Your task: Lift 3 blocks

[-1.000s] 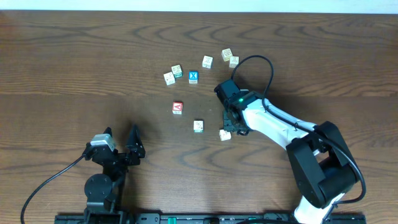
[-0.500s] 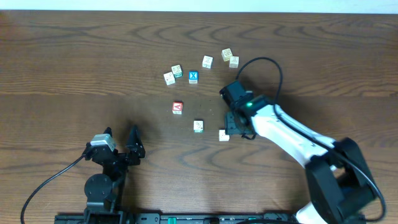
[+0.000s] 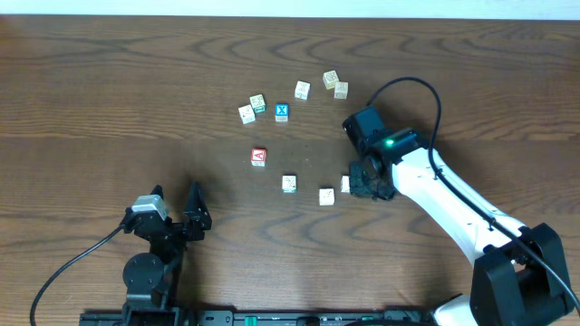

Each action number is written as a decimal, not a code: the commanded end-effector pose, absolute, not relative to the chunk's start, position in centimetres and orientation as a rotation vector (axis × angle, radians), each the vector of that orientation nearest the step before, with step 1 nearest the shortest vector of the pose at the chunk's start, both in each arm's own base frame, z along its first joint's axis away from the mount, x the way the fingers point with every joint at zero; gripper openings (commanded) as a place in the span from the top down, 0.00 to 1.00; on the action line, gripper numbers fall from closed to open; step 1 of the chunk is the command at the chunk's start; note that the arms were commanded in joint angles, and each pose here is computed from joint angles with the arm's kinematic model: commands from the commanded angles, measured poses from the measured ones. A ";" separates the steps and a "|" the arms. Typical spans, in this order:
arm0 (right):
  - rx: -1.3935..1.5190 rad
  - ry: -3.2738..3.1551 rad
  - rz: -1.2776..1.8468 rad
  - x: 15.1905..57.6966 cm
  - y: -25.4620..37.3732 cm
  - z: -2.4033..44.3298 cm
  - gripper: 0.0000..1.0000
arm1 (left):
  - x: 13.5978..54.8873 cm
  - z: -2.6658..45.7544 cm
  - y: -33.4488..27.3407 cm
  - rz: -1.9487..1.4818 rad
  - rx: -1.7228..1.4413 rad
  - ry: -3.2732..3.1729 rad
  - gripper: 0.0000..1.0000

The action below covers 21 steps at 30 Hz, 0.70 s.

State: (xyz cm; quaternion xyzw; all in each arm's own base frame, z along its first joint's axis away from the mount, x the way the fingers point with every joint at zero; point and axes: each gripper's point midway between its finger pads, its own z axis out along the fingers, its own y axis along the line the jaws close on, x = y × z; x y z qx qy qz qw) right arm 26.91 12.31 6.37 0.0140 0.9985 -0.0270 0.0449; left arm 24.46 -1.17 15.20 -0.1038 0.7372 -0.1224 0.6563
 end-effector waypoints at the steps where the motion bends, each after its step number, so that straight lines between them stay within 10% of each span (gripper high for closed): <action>1: 0.054 3.070 -0.055 25.9 13.2 7.1 0.99 | 24.4 13.5 -0.5 -0.240 -0.266 1.716 0.21; 21: -0.236 3.037 0.073 22.3 18.8 3.1 0.93 | 24.4 13.5 -0.5 -0.239 -0.267 1.719 0.20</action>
